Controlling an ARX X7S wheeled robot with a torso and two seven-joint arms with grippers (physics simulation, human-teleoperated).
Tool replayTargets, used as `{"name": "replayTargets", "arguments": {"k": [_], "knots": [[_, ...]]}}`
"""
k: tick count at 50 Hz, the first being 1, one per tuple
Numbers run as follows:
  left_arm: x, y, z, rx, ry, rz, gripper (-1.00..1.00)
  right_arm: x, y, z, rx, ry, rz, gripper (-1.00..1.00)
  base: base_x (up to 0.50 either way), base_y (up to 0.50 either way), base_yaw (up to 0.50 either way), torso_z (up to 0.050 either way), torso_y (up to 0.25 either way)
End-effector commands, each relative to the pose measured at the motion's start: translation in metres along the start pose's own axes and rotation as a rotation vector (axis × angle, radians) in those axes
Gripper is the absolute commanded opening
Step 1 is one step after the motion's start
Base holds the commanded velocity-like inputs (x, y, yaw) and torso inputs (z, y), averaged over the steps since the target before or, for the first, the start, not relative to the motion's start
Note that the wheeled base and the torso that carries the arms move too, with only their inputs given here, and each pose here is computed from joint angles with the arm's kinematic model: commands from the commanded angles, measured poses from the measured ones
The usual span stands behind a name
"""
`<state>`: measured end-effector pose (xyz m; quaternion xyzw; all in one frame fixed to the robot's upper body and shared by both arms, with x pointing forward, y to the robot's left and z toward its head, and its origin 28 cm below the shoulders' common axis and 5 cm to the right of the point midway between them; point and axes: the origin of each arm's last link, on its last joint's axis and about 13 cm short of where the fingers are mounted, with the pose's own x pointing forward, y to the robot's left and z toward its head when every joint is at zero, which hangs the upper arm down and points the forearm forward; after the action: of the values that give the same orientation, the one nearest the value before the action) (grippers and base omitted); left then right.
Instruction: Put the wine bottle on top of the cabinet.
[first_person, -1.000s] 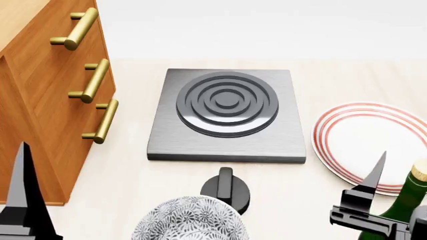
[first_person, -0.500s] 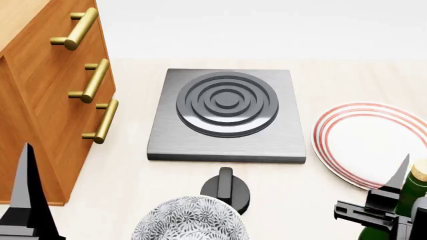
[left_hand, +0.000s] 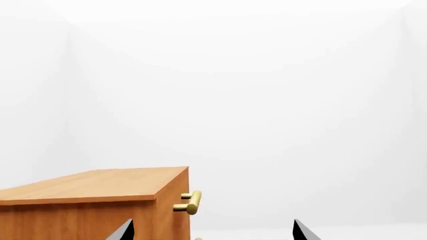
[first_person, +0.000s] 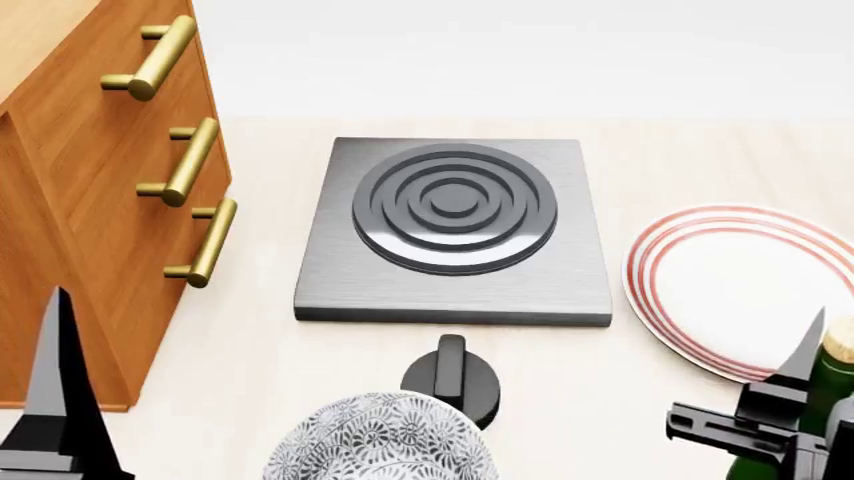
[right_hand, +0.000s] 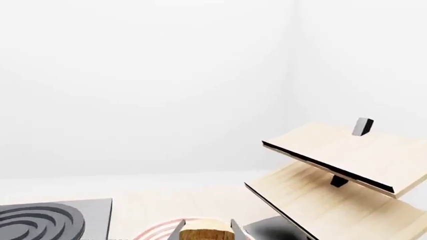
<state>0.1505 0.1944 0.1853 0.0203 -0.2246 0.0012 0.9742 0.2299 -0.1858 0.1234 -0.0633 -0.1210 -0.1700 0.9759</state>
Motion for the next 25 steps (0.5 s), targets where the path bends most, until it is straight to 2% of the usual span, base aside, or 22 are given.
{"name": "replayTargets", "arguments": {"k": [1,10,17,22,25], "knots": [[0.002,-0.002,0.004,-0.047,-0.011,-0.040,1.00,0.005,-0.007,0.023,-0.025,-0.077,0.000,-1.00,0.00,0.00,0.00,0.000,0.000],[0.002,-0.002,0.003,-0.047,-0.010,-0.043,1.00,0.008,-0.012,0.065,-0.047,-0.165,0.005,-1.00,0.00,0.00,0.00,0.000,0.000],[0.002,-0.004,0.000,-0.050,0.004,-0.060,1.00,0.014,-0.010,0.076,-0.057,-0.136,0.018,-1.00,0.00,0.00,0.00,0.000,0.000],[0.001,-0.005,-0.001,-0.050,0.013,-0.068,1.00,0.016,-0.003,0.080,-0.025,-0.110,0.052,-1.00,0.00,0.00,0.00,0.000,0.000],[0.001,-0.005,-0.001,-0.051,0.018,-0.072,1.00,0.018,0.003,0.084,0.037,-0.104,0.117,-1.00,0.00,0.00,0.00,0.000,0.000]]}}
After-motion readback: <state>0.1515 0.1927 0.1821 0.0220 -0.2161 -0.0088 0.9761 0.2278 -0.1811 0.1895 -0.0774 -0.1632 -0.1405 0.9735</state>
